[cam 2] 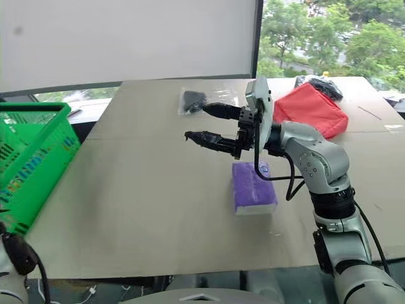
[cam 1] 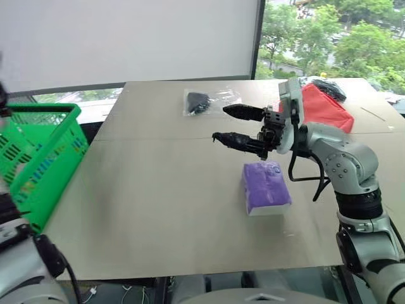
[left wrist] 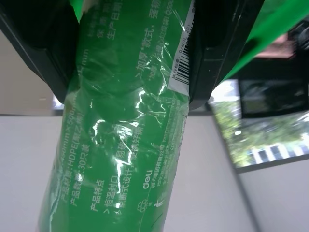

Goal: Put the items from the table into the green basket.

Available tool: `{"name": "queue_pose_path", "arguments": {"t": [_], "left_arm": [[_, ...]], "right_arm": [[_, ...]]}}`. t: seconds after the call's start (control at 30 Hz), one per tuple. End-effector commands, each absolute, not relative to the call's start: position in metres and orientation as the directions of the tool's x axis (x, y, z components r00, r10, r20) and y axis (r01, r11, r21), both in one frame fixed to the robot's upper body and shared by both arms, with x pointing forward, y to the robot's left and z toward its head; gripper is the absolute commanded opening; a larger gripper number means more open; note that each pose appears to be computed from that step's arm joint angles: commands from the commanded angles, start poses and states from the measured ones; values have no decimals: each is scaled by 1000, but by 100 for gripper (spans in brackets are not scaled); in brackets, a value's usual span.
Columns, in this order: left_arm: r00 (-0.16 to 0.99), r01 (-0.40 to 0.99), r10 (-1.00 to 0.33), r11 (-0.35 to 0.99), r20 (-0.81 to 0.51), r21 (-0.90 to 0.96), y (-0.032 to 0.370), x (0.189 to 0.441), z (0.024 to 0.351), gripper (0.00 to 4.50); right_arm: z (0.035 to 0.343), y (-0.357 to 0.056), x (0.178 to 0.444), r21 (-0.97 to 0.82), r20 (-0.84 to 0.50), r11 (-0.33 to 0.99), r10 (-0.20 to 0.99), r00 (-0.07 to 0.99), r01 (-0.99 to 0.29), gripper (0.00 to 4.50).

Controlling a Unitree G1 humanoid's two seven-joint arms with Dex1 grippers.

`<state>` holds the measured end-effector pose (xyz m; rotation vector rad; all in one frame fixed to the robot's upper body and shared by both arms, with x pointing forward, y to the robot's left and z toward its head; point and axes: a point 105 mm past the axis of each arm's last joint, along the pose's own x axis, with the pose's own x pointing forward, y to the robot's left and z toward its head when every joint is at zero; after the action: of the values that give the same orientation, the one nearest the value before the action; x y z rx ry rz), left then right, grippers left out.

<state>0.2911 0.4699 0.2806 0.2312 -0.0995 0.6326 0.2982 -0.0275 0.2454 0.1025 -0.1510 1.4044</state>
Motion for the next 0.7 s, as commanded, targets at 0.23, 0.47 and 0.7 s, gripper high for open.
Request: {"name": "queue_pose_path", "arguments": {"t": [0.23,0.47,0.7], "left_arm": [[799,-599,598,787,55,149,488,292,245,264],[833,-549,552,821,28,157,484,306,225,444],[969,-200,181,974,169,106,412,337,251,444]], "right_arm": [[266,-11,296,-107,236,135,966,107,-985,450],[267,-17,299,-137,231,186,961,151,-973,450],[248,-53,316,-134,126,330,941,314,-935,450]]}}
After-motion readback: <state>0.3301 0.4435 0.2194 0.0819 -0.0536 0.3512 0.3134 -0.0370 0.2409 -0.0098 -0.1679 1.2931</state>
